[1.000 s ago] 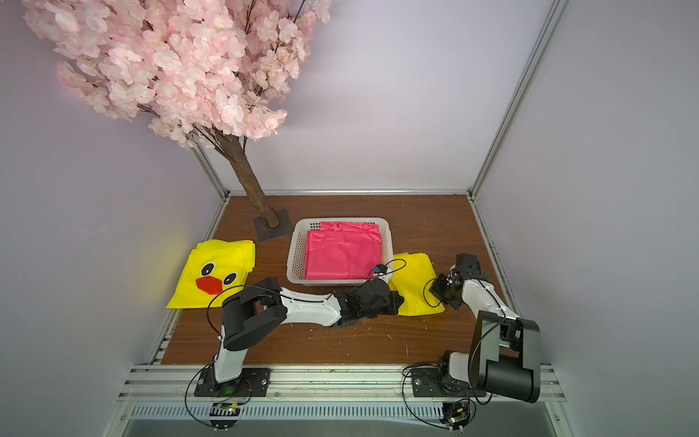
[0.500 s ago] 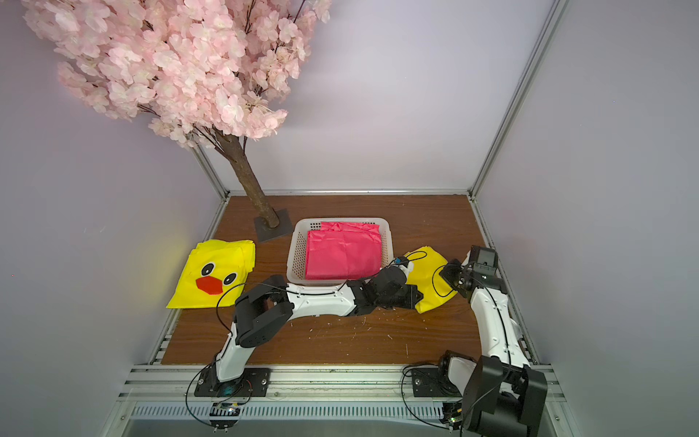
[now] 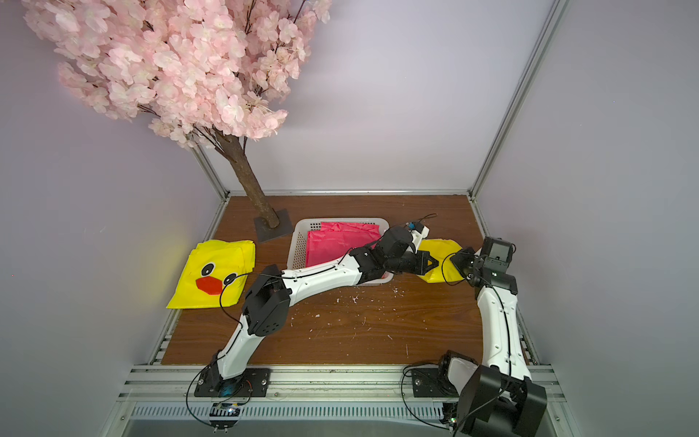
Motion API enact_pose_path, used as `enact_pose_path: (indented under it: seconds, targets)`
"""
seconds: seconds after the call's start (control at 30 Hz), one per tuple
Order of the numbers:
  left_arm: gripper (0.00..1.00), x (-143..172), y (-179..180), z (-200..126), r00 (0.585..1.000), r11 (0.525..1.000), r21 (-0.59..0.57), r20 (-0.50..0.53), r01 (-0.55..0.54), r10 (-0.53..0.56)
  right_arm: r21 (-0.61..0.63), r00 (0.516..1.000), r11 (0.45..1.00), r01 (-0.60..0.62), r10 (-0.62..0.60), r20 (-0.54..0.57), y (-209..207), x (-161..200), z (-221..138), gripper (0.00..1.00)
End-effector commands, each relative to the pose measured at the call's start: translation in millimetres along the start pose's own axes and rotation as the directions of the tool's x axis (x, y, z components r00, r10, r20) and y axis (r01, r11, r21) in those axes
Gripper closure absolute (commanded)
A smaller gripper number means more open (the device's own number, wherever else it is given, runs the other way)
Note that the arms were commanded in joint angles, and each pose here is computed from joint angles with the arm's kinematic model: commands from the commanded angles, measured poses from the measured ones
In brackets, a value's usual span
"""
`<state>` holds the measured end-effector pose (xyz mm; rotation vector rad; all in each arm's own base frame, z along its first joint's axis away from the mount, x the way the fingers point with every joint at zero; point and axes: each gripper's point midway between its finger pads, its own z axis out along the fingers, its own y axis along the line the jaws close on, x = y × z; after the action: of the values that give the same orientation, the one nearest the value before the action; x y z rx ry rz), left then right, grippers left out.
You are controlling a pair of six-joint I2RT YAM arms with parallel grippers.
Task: Put the folded raincoat in the basket
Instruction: Pick up the raincoat from the center of the board, then place the raincoat in the basket.
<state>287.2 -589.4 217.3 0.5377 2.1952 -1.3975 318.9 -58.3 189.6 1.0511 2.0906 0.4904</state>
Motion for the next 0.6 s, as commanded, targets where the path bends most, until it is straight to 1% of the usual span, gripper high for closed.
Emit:
enact_pose_path:
  seconds: [0.0,0.13,0.27,0.4,0.57]
  targets:
    - [0.99,-23,1,-4,0.999,0.999,0.009,-0.001,-0.051,0.051,-0.097,0.996,0.995,-0.016,0.024,0.080,36,-31,-18,1.00]
    - [0.99,-51,-4,-14,0.997,0.997,0.018,0.038,-0.070,0.070,-0.173,0.994,0.985,-0.028,0.045,0.096,60,-45,-25,1.00]
    - [0.99,-77,-4,-36,0.992,0.995,-0.001,0.079,-0.095,0.095,-0.254,0.997,0.967,-0.024,0.041,0.059,81,-43,-26,1.00]
    - [0.99,-101,2,-63,0.987,0.994,-0.029,0.119,-0.104,0.107,-0.296,1.000,0.955,-0.015,0.021,0.018,99,-27,-22,1.00]
    - [0.99,-116,14,-99,0.981,0.992,-0.068,0.160,-0.103,0.113,-0.350,0.998,0.937,0.020,-0.038,-0.045,133,12,-15,1.00]
